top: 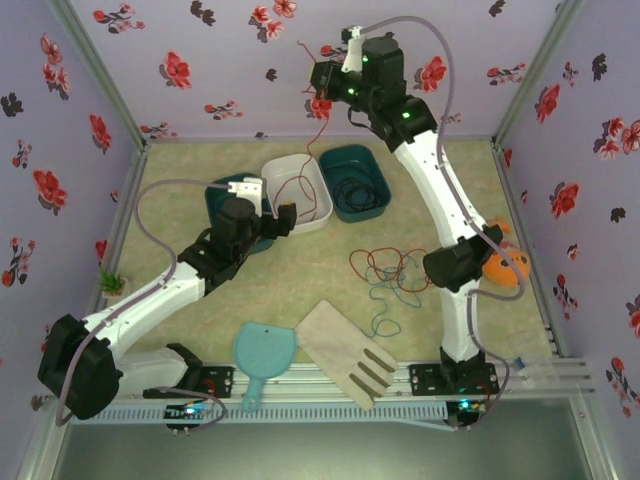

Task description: Untangle the cables

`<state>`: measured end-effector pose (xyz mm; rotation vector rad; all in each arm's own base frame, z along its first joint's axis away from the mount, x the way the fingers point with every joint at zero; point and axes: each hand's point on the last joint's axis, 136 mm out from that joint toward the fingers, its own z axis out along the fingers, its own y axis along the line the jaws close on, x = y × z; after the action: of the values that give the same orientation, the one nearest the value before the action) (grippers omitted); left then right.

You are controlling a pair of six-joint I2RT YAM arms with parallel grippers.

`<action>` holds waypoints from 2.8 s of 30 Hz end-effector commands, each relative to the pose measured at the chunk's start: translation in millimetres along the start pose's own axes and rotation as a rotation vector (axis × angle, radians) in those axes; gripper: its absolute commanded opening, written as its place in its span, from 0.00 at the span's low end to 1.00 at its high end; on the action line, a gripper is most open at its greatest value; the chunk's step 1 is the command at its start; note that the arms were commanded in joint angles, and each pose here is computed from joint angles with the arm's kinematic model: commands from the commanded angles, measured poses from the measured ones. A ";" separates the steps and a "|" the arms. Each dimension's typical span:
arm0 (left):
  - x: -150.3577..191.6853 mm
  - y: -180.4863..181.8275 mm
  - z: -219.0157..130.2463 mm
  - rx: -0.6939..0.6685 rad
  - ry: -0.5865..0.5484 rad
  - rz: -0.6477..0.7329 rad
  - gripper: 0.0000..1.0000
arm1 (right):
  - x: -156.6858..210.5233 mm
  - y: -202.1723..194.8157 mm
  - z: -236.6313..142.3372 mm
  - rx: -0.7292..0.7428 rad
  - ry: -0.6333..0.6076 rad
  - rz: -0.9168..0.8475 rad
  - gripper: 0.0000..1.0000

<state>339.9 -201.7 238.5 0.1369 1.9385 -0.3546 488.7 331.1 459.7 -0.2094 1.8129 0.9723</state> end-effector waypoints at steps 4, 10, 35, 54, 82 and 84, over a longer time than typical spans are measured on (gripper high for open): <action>0.1 7.1 -3.0 -0.017 -0.006 -0.034 1.00 | 27.8 -7.4 27.1 0.009 0.056 0.018 0.00; 2.6 11.2 -2.2 -0.028 0.003 -0.051 1.00 | 82.5 -40.7 47.6 0.119 0.194 0.006 0.00; 17.9 37.0 9.1 -0.093 0.097 -0.141 1.00 | 235.6 -108.9 89.5 0.224 0.555 -0.036 0.00; 26.6 32.9 19.2 -0.071 0.114 -0.161 1.00 | 312.9 -140.7 115.4 0.240 0.671 -0.089 0.04; 21.9 36.0 16.4 -0.082 0.119 -0.157 1.00 | 248.7 -109.7 70.4 0.310 0.632 -0.173 0.46; 21.6 36.3 16.5 -0.083 0.117 -0.156 1.00 | 239.2 -107.1 61.6 0.330 0.616 -0.165 0.47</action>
<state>351.7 -174.3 194.5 -0.0301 2.1027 -0.3577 488.6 381.9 157.5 -0.5145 2.4730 0.5309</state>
